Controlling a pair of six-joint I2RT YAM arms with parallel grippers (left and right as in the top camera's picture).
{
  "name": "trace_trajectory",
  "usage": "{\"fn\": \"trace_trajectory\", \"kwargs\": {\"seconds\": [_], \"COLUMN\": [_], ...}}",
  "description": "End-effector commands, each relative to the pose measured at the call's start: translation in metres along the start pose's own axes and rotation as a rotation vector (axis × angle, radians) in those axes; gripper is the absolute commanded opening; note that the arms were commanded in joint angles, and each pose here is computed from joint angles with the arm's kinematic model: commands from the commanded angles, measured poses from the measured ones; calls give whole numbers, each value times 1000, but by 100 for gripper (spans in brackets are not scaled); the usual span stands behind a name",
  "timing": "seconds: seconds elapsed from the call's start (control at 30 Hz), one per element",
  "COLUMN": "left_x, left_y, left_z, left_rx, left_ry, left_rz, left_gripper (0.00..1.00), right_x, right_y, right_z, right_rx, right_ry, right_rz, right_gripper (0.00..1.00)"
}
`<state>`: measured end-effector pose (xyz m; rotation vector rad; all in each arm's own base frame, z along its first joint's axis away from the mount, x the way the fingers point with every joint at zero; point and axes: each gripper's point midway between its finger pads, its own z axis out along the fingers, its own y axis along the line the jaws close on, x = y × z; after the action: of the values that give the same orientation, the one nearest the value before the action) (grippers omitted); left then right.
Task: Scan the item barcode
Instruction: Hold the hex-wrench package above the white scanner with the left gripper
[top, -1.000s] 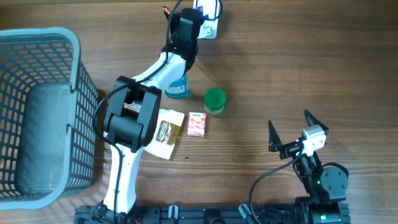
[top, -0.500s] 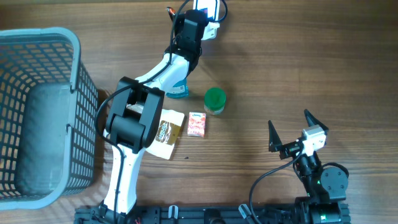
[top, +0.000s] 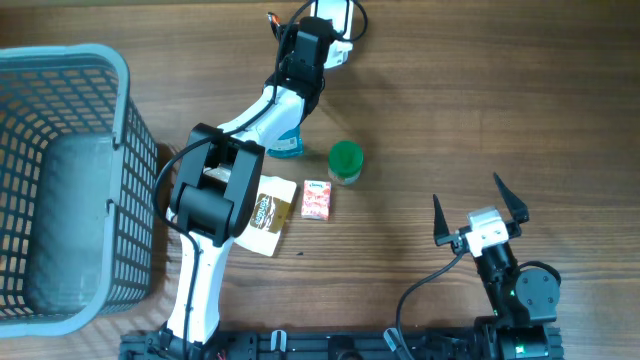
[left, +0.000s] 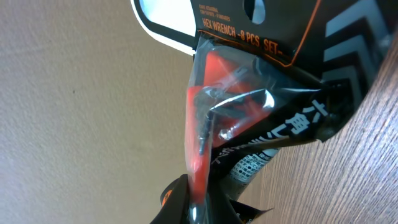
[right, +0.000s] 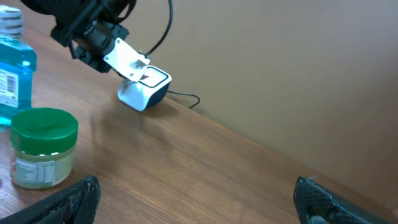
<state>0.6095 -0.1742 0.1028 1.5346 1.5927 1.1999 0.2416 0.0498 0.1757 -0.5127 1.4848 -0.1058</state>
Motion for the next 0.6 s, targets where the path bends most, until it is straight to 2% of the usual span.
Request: {"fn": "trace_trajectory", "kwargs": {"seconds": [0.0, 0.17, 0.57], "left_x": [-1, -1, 19], "left_y": [10, 33, 34], "left_z": [0, -1, 6], "left_rx": [-25, -115, -107], "left_ry": [16, 12, 64], "left_rz": [24, -25, 85], "left_gripper": [4, 4, 4], "right_x": [-4, -6, -11], "right_y": [4, 9, 17], "right_z": [0, -1, -1], "right_rx": [-23, -54, -102], "right_ry": [-19, -34, -57], "right_rz": [-22, -18, 33], "right_gripper": [100, 100, 100]}}
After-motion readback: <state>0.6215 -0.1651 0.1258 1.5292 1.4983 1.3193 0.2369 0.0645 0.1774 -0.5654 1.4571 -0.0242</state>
